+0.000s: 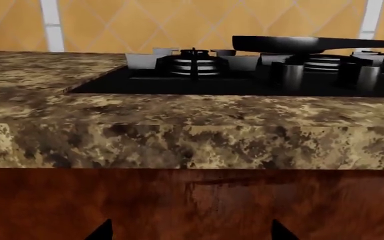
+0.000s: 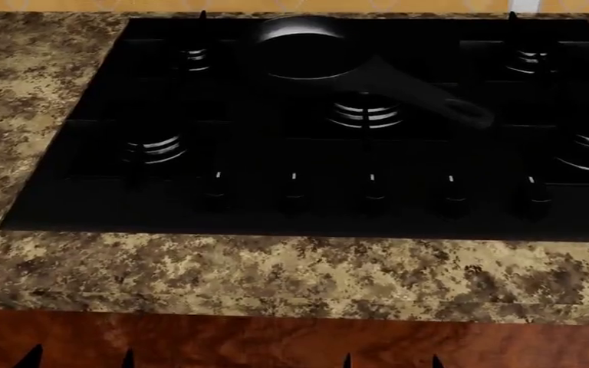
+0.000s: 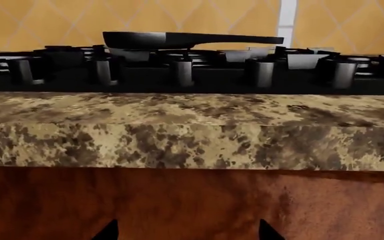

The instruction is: Pick the dumpling from the plate and place it in the pan.

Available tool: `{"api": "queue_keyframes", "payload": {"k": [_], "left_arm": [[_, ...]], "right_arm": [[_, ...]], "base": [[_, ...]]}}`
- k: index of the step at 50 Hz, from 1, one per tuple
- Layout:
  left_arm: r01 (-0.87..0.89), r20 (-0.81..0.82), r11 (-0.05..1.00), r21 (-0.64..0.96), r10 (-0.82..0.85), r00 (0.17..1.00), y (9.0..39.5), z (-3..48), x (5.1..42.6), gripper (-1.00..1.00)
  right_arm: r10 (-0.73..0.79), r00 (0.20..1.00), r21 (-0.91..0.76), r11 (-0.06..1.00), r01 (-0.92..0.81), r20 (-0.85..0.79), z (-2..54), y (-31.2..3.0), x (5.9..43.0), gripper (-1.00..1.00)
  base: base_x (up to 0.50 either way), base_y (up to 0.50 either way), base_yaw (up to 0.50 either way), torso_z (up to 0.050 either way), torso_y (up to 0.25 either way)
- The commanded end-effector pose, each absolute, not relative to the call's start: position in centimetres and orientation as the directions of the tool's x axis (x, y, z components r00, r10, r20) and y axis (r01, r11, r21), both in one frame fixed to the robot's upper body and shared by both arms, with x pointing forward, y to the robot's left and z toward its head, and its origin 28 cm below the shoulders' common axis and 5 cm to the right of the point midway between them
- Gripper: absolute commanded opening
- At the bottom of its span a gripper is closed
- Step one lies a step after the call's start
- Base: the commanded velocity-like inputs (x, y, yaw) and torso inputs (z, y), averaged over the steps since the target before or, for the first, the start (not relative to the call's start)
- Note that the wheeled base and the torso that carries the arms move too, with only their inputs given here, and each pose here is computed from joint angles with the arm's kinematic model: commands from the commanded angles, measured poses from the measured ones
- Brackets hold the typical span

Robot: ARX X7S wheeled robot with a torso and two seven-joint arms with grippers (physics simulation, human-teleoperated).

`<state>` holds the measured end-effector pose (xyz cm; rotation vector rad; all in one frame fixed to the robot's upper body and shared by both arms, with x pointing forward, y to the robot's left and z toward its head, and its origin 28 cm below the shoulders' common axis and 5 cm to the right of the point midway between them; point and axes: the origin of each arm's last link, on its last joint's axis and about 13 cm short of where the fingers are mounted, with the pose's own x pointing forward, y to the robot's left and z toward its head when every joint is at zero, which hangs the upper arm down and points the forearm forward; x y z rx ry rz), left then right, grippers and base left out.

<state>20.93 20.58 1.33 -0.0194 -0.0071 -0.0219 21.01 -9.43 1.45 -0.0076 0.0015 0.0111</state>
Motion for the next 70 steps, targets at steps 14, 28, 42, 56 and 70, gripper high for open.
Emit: {"api": "queue_keyframes", "payload": {"k": [14,28,42,56,70], "left_arm": [[0.046,0.016,0.999,-0.025,-0.046,0.999,20.5,1.6,21.1,1.00],[0.056,0.015,0.998,-0.023,-0.056,0.998,20.4,1.8,20.9,1.00],[0.033,0.024,0.999,-0.031,-0.033,0.999,20.6,3.7,21.6,1.00],[0.083,0.075,0.996,-0.025,-0.081,0.994,21.6,10.6,24.7,1.00],[0.081,0.087,0.997,0.011,-0.081,0.993,22.8,15.1,28.7,1.00]], "right_arm": [[0.012,1.000,-0.004,1.000,-0.012,-0.001,1.5,-9.4,21.0,1.00],[0.017,1.000,0.000,1.000,-0.017,-0.003,1.6,-9.3,20.9,1.00],[-0.005,0.999,-0.041,0.999,0.006,0.033,3.5,-9.8,21.5,1.00],[-0.034,0.990,-0.117,0.992,0.050,0.134,12.1,-11.7,24.6,1.00],[-0.035,0.985,-0.116,0.992,0.055,0.167,18.4,-13.2,28.9,1.00]], "base": [[0.00,0.00,0.00,0.050,0.000],[0.00,0.00,0.00,0.050,0.000],[0.00,0.00,0.00,0.036,0.000],[0.00,0.00,0.00,0.000,0.000],[0.00,0.00,0.00,0.000,0.000]]}}
